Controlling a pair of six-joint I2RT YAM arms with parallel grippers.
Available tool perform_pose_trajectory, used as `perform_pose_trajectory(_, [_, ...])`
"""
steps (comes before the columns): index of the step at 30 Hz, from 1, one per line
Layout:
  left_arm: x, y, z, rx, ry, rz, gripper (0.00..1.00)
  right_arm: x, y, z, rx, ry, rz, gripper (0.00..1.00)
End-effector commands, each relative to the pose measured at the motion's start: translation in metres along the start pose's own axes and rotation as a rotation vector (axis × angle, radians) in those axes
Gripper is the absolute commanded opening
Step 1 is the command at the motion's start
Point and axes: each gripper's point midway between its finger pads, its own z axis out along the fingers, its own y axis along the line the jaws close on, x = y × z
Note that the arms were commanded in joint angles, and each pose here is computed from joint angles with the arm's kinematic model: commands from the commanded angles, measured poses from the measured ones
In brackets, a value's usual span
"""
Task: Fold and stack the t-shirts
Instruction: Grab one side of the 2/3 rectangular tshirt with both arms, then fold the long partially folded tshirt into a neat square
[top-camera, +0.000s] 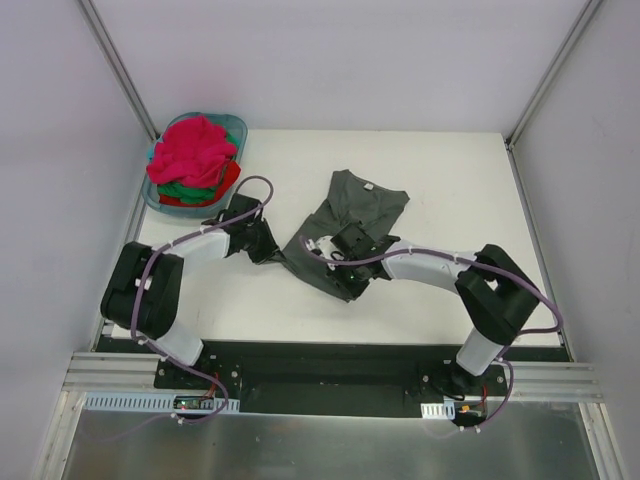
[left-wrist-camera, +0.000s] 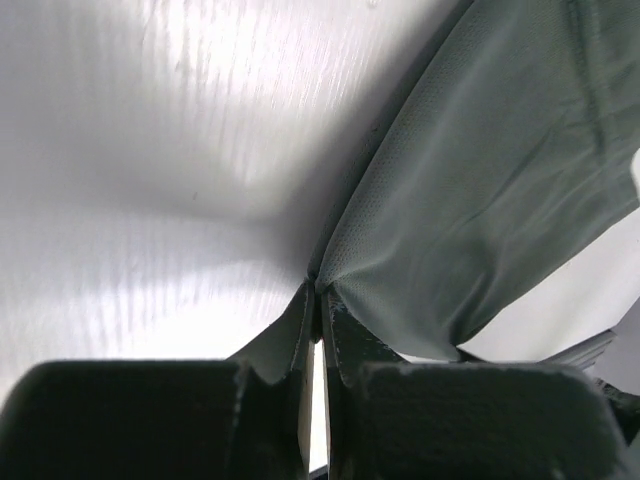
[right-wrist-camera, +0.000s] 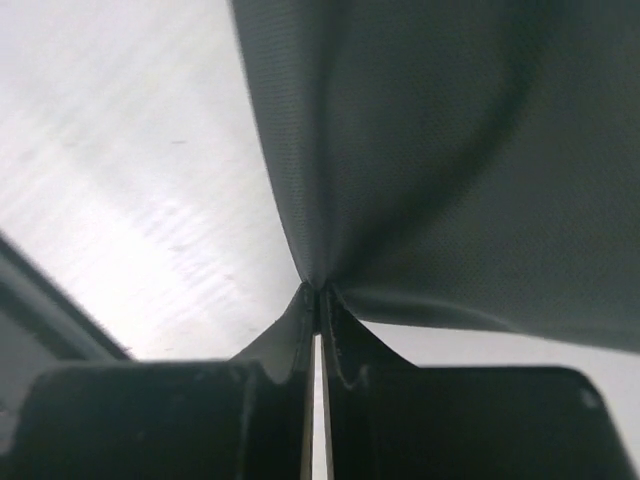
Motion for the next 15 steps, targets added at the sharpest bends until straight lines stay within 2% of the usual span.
perform_pose_trajectory(1, [0.004, 0.019, -0.026, -0.062, -0.078, -0.036, 0.00, -0.020, 0.064, -0.020, -0.229, -0.091, -0.081, 0.01])
perform_pose_trajectory(6, [0.015, 0.041, -0.062, -0.127, -0.160, -0.093, 0.00, -0.034, 0.127, -0.051, -0.429, -0.159, -0.091, 0.01])
perform_pose_trajectory(10, [0.012, 0.059, -0.103, -0.191, -0.325, -0.114, 0.00, -0.038, 0.168, -0.076, -0.550, -0.190, -0.079, 0.01])
perform_pose_trajectory(15, [0.016, 0.054, -0.150, -0.112, -0.466, -0.103, 0.00, -0.042, 0.227, -0.115, -0.776, -0.254, -0.141, 0.01])
